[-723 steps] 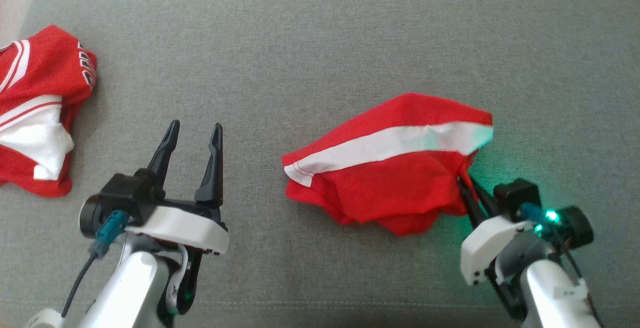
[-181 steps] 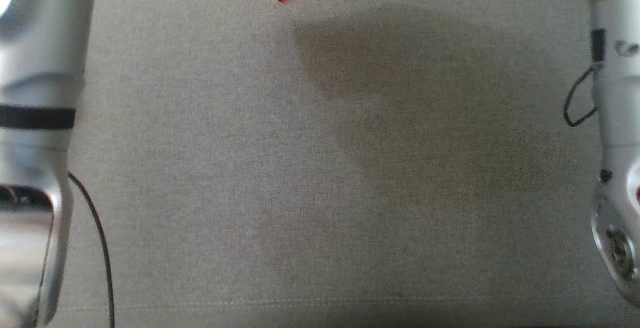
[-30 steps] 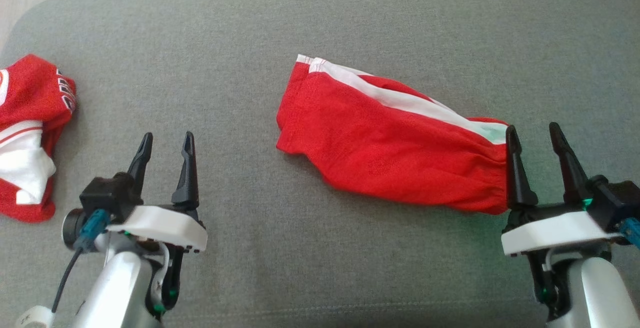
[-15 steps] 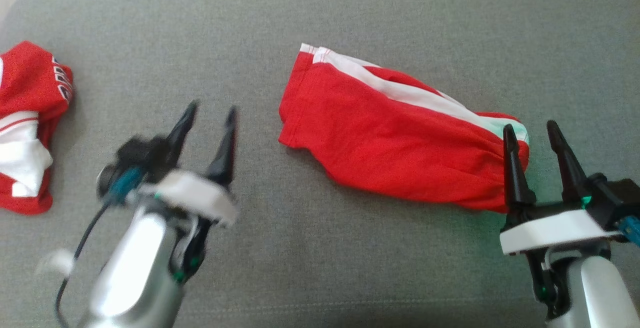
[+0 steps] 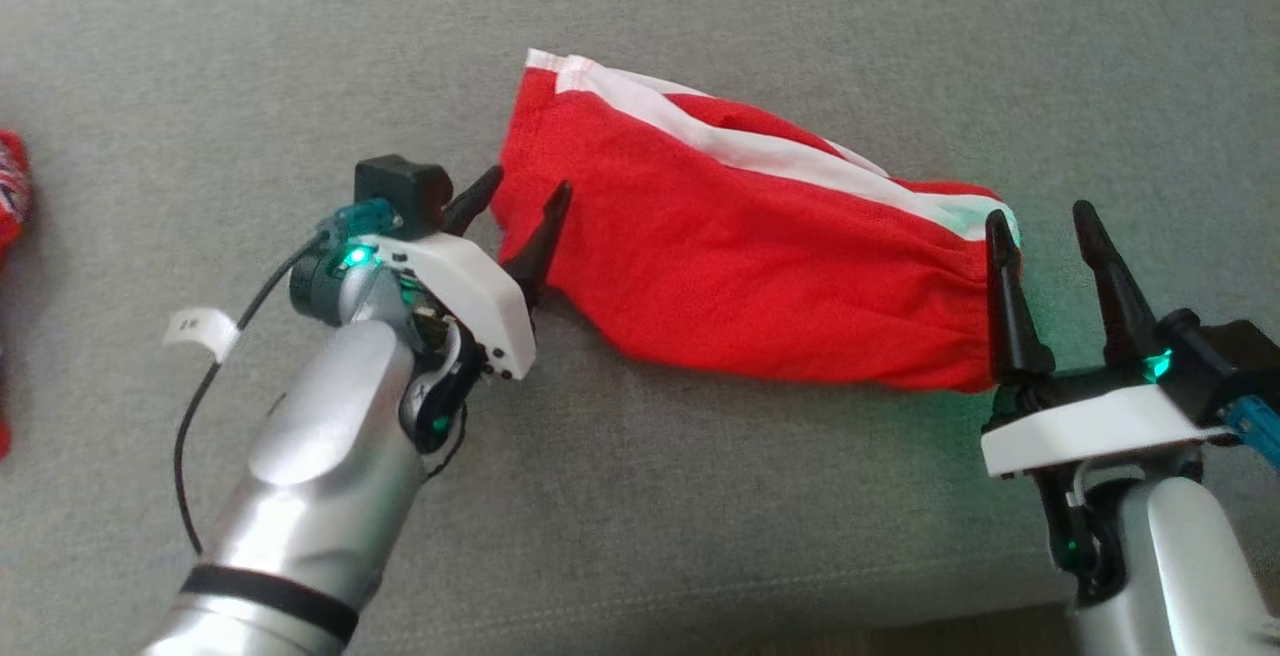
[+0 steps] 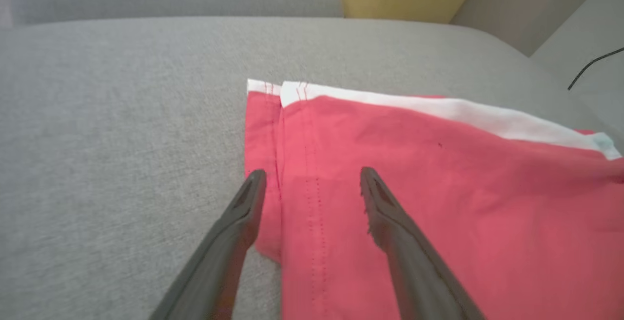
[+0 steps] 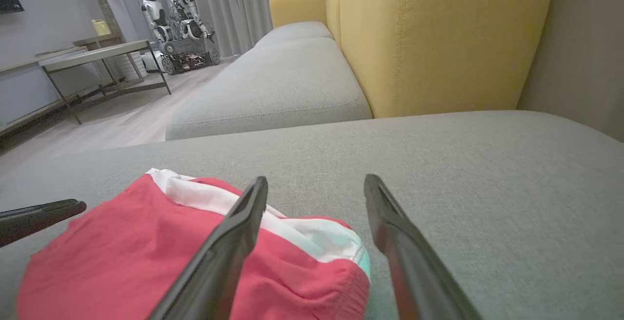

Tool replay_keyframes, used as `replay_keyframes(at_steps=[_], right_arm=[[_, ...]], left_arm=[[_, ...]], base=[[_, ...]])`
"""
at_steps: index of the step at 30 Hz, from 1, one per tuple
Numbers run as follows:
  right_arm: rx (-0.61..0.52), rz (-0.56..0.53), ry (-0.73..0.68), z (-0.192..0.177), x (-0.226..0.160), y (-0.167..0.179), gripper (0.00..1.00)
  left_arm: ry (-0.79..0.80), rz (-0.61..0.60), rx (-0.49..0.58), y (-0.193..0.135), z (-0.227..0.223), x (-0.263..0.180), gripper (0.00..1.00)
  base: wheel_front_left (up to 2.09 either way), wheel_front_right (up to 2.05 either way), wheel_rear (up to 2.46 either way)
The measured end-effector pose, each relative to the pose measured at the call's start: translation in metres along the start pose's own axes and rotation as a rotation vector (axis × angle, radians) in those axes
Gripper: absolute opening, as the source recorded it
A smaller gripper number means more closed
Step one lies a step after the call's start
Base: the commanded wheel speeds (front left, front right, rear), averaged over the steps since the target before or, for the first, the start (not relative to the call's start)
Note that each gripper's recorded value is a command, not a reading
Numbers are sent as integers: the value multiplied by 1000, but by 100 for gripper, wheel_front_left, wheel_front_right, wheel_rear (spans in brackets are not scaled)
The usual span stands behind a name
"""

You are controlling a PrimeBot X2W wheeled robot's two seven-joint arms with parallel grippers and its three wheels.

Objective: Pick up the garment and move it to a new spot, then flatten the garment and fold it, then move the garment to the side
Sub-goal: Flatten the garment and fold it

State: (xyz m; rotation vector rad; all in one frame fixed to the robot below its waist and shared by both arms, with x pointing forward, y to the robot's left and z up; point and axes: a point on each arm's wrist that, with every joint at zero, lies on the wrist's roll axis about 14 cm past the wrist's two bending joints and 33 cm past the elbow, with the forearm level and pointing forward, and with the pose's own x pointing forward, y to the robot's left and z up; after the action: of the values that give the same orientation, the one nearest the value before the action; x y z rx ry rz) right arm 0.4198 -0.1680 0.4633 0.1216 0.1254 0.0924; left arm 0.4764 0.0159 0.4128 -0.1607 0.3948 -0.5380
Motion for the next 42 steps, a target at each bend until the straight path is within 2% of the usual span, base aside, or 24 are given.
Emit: replay_keyframes(at_steps=[6, 11, 12, 13, 14, 19, 25, 29, 36, 42], right_arm=[[11, -27, 12, -5, 0, -10, 100], [16, -33, 21, -7, -1, -11, 100], [18, -34, 21, -8, -1, -11, 100], [24, -35, 19, -7, -2, -12, 100], [27, -36, 19, -8, -2, -12, 100], [36, -37, 22, -9, -2, -12, 100], [43, -32, 17, -8, 0, -10, 100], [38, -18, 21, -6, 5, -6, 100], [41, 12, 23, 0, 11, 5, 100], [41, 42, 14, 8, 13, 15, 100]], left_arm=[[139, 44, 41, 18, -30, 11, 100], [182, 48, 53, 20, -33, 16, 100], [191, 46, 56, 20, -34, 17, 79], [201, 40, 58, 18, -34, 18, 27], [204, 35, 63, 17, -34, 19, 0], [221, 14, 80, 11, -36, 20, 0], [161, 48, 13, 18, -32, 12, 0], [86, 146, -101, 37, -38, -13, 0], [4, 312, -218, 66, -54, -69, 0], [-18, 384, -268, 65, -66, -108, 0]], base=[[0, 0, 0], [0, 0, 0], [0, 0, 0], [0, 0, 0], [0, 0, 0], [0, 0, 0], [0, 0, 0], [0, 0, 0], [0, 0, 0], [0, 0, 0]])
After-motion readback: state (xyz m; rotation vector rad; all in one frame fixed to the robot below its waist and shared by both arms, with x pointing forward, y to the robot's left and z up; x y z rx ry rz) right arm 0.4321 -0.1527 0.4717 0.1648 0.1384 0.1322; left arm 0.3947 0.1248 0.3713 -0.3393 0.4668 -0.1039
